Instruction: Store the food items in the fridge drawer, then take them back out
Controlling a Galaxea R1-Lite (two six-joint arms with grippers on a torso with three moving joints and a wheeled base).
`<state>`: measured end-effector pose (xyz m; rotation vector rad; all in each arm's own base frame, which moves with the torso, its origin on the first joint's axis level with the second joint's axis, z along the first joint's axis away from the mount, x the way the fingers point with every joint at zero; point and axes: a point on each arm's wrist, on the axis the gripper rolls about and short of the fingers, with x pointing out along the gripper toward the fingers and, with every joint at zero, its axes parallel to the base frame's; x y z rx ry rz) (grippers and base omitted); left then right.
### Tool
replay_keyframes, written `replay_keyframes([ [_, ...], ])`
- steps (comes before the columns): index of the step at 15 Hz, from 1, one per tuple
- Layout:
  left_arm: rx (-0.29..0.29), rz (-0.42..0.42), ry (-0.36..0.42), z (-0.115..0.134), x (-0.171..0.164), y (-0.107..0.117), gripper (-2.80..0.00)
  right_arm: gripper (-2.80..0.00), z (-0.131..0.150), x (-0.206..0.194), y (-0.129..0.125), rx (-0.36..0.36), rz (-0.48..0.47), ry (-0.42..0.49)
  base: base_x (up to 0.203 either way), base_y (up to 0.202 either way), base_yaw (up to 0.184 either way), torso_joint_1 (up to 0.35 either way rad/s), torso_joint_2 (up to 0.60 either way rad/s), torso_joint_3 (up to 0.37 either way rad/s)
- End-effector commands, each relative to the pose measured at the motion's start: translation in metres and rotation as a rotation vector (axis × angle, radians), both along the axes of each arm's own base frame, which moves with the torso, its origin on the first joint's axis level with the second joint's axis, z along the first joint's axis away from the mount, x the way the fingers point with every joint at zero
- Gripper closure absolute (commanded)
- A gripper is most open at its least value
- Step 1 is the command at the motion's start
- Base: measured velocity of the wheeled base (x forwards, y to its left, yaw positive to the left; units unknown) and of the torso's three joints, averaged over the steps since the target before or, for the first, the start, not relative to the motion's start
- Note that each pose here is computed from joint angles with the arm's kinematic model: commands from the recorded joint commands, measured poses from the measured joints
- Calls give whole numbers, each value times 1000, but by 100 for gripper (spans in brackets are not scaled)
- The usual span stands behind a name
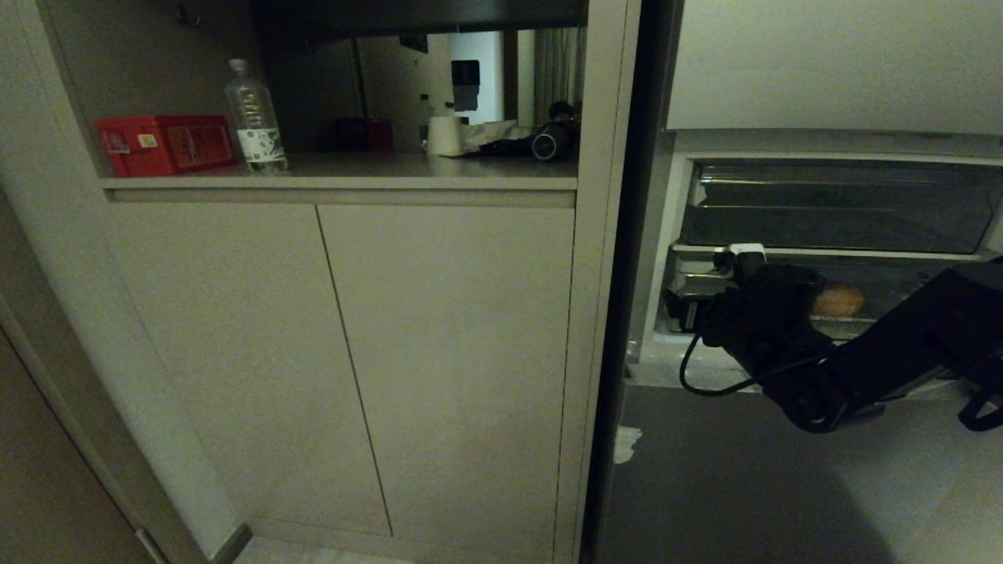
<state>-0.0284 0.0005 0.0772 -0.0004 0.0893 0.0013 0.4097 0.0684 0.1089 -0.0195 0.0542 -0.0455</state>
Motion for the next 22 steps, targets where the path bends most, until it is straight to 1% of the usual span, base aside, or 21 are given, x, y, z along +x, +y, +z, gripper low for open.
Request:
replay_keyframes([
  [1, 0, 0, 1, 0, 0, 0, 0, -280, 3, 7, 0, 2, -3, -17, 0, 0, 0, 0, 0, 0],
  [5, 0, 0, 1, 0, 0, 0, 0, -280, -2, 19, 2, 4, -5, -17, 0, 0, 0, 0, 0, 0],
  [8, 0, 0, 1, 0, 0, 0, 0, -280, 0, 29, 2, 7, -44, -41, 0, 0, 0, 0, 0, 0],
  [11, 0, 0, 1, 0, 0, 0, 0, -280, -2, 25, 1, 9, -48, -30, 0, 0, 0, 0, 0, 0],
  [14, 0, 0, 1, 0, 0, 0, 0, -280, 3, 18, -1, 13, -51, -26, 0, 0, 0, 0, 0, 0],
  [22, 0, 0, 3, 0, 0, 0, 0, -280, -6, 26, -2, 11, -60, -19, 0, 0, 0, 0, 0, 0],
])
